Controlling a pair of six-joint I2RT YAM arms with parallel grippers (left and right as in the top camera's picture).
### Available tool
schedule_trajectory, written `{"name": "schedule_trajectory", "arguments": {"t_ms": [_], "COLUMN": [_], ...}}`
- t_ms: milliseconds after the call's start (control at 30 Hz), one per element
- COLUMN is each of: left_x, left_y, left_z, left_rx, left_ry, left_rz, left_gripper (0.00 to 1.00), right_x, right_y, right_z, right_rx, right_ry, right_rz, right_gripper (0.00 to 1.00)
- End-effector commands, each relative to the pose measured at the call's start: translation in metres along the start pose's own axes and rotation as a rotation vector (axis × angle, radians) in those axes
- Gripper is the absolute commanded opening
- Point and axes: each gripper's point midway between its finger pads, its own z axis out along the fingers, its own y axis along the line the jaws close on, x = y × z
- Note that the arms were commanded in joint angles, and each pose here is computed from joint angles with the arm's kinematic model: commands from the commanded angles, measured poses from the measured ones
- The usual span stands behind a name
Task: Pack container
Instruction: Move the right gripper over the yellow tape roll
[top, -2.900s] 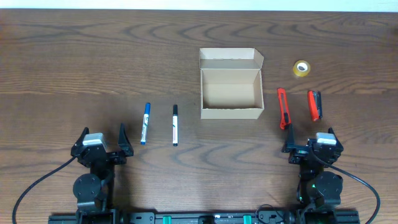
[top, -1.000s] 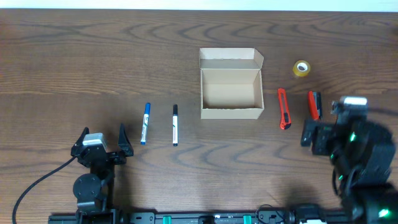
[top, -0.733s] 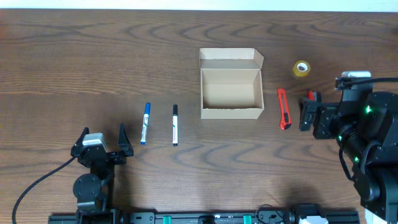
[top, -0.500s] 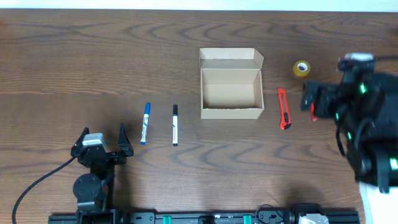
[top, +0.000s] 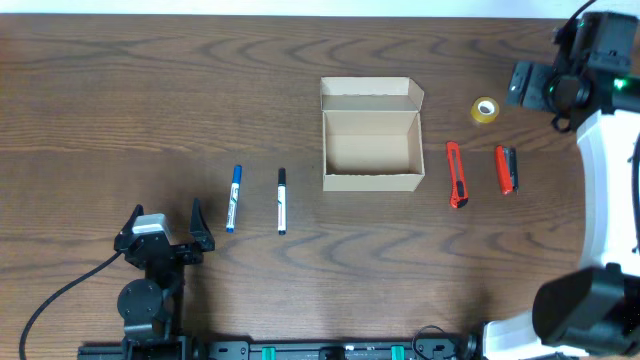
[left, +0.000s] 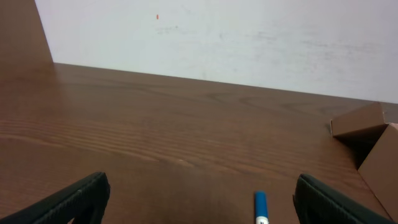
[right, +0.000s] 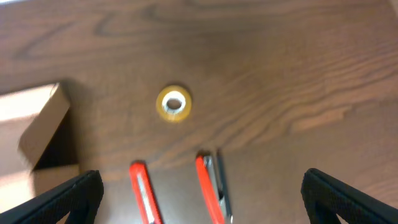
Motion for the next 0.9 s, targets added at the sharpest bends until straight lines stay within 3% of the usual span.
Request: {"name": "schedule_trajectory", "arguments": {"t_ms": [0,200,467,867], "left_x": [0.017,0.016,0.017,0.017], "left_y": [0.005,0.005,0.005,0.005], "left_z": [0.001,0.001,0.001,0.001], "left_rx": [-0.023,-0.023,-0.023,-0.023], "left_ry": [0.05,0.05,0.05,0.05], "left_rz": [0.001,0.001,0.001,0.001], "left_gripper": [0.95,0.95,0.95,0.95], "right_x": [-0.018,-0.019,0.024,0.054], "right_y": [0.004,0.019,0.043,0.064], "right_z": [-0.001,0.027,0.086,0.124], "right_rx": [-0.052,-0.113,-0.235,-0.322], "right_ry": [-0.047,-0.031,0.146,0.23], "right_rz": [0.019,-0.03,-0.133,-0.265], "right_gripper": [0.99,0.99,0.99,0.99]}}
